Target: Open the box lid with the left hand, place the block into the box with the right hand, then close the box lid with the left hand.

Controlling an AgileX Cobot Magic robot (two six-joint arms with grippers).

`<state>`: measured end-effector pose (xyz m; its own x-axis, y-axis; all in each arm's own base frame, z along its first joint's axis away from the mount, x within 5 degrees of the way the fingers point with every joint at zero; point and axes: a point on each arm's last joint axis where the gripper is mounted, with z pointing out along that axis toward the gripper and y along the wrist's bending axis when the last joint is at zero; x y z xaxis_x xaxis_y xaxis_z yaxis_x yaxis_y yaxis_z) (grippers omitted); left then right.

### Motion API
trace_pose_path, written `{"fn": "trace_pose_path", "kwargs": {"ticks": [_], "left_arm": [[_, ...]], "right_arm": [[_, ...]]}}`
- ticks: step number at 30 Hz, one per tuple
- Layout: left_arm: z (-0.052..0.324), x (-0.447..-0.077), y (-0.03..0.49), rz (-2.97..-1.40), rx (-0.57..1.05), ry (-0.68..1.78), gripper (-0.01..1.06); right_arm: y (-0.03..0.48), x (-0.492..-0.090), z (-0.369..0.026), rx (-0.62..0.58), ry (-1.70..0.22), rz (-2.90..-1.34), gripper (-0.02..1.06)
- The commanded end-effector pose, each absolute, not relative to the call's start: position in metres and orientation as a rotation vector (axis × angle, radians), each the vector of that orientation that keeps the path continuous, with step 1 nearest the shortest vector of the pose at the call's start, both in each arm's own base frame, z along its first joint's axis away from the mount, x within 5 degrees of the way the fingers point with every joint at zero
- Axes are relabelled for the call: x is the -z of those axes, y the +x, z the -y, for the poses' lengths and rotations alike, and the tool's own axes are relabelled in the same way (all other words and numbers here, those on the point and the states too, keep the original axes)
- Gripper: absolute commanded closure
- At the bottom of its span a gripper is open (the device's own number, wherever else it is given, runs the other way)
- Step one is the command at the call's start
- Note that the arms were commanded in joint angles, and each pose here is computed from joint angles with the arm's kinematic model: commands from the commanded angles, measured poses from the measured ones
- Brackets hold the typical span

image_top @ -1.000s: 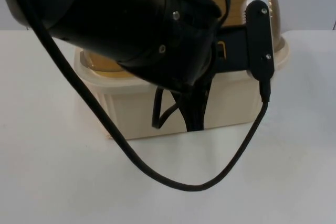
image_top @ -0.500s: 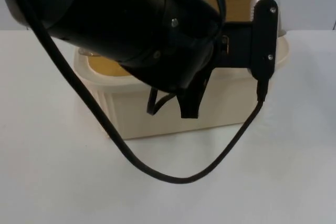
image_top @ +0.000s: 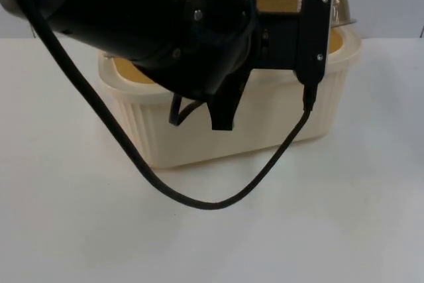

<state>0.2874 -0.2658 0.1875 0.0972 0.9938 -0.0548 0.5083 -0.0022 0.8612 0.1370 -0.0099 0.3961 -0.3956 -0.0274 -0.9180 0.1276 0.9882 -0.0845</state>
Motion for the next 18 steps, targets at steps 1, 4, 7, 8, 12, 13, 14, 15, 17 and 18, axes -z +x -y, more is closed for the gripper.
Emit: {"fn": "trace_pose_path", "kwargs": {"ticks": [1, 4, 7, 8, 12, 13, 14, 15, 17, 18], "left_arm": [[0.258, -0.192, 0.293, -1.546, -0.857, 1.553, 1.05], [0.258, -0.192, 0.293, -1.551, -0.853, 1.547, 1.05], [0.258, -0.195, 0.292, -1.561, -0.841, 1.536, 1.05], [0.258, -0.195, 0.291, -1.586, -0.801, 1.529, 1.05], [0.26, -0.199, 0.286, -1.647, -0.683, 1.502, 1.05], [0.26, -0.2, 0.286, -1.645, -0.684, 1.502, 1.05], [0.26, -0.2, 0.287, -1.631, -0.702, 1.506, 1.05], [0.26, -0.2, 0.287, -1.631, -0.702, 1.506, 1.05], [0.259, -0.203, 0.288, -1.596, -0.743, 1.513, 1.05], [0.258, -0.204, 0.289, -1.578, -0.769, 1.514, 1.05]], "right_arm": [[0.136, -0.399, 0.011, 0.171, 0.07, -1.956, 0.0], [0.136, -0.399, 0.011, 0.171, 0.07, -1.956, 0.0], [0.136, -0.399, 0.011, 0.171, 0.07, -1.956, 0.0], [0.136, -0.399, 0.011, 0.171, 0.07, -1.956, 0.0], [0.136, -0.399, 0.011, 0.171, 0.07, -1.956, 0.0], [0.136, -0.399, 0.011, 0.171, 0.07, -1.956, 0.0], [0.136, -0.399, 0.011, 0.171, 0.07, -1.956, 0.0], [0.136, -0.399, 0.011, 0.171, 0.07, -1.956, 0.0], [0.136, -0.399, 0.01, 0.171, 0.07, -1.954, 0.0], [0.136, -0.399, 0.01, 0.171, 0.07, -1.954, 0.0]]}}
